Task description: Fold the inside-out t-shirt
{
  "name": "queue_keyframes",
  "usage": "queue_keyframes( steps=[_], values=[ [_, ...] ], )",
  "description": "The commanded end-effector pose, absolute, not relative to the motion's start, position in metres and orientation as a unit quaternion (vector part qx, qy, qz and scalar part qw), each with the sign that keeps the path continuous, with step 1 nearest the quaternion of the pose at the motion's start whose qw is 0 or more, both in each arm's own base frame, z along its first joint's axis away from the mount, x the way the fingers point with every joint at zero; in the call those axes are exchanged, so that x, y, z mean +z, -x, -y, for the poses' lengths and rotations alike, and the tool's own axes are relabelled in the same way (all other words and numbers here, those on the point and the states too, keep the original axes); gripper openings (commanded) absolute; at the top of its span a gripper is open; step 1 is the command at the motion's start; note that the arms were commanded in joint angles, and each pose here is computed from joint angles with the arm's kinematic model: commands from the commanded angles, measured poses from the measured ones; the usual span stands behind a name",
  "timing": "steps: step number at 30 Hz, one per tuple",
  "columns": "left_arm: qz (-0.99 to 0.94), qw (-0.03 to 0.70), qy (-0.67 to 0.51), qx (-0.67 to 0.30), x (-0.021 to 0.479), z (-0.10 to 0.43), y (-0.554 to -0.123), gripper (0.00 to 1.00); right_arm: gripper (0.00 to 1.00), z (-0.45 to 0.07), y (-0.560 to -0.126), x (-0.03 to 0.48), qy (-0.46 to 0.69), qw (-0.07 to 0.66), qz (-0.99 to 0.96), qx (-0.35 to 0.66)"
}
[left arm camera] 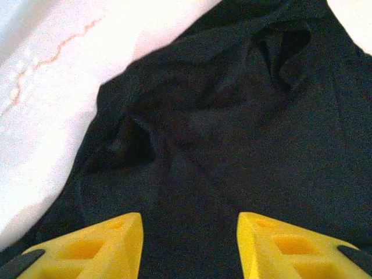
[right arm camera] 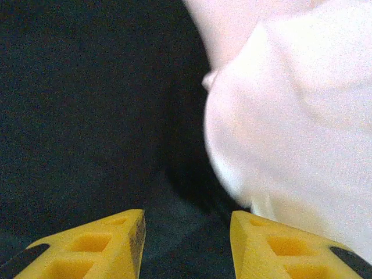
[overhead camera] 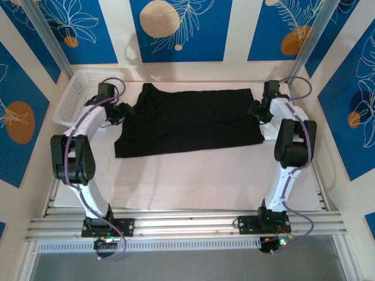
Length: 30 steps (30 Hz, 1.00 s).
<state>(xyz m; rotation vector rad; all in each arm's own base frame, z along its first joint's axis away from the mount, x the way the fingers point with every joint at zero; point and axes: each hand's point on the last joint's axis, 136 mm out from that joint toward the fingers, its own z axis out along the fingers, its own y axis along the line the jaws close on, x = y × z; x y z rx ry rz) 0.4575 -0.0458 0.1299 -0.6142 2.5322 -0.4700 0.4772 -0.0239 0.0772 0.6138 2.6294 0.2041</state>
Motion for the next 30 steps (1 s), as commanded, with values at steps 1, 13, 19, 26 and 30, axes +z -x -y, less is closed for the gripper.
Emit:
queue_keyframes(
  steps=[1,13,19,26,30],
  values=[
    [-0.916,0.275,0.212,-0.202,0.153,0.061,-0.434,0.51,0.44,-0.004,-0.439,0.079,-0.178,0.197,-0.962,0.067],
    [-0.937,0.195,0.193,-0.216,0.060,0.083,-0.373,0.55,0.44,0.000,-0.393,0.015,-0.132,0.085,-0.988,-0.008],
    [-0.948,0.171,0.191,-0.188,0.036,0.076,-0.360,0.55,0.44,-0.006,-0.355,0.001,-0.124,0.021,-0.992,-0.014],
    [-0.955,0.141,0.196,-0.172,0.019,0.069,-0.310,0.55,0.44,-0.009,-0.302,-0.001,-0.147,0.002,-0.989,-0.014],
    [-0.954,0.131,0.207,-0.173,0.015,0.067,-0.273,0.55,0.44,-0.018,-0.289,0.023,-0.155,0.033,-0.987,-0.006]
  ],
)
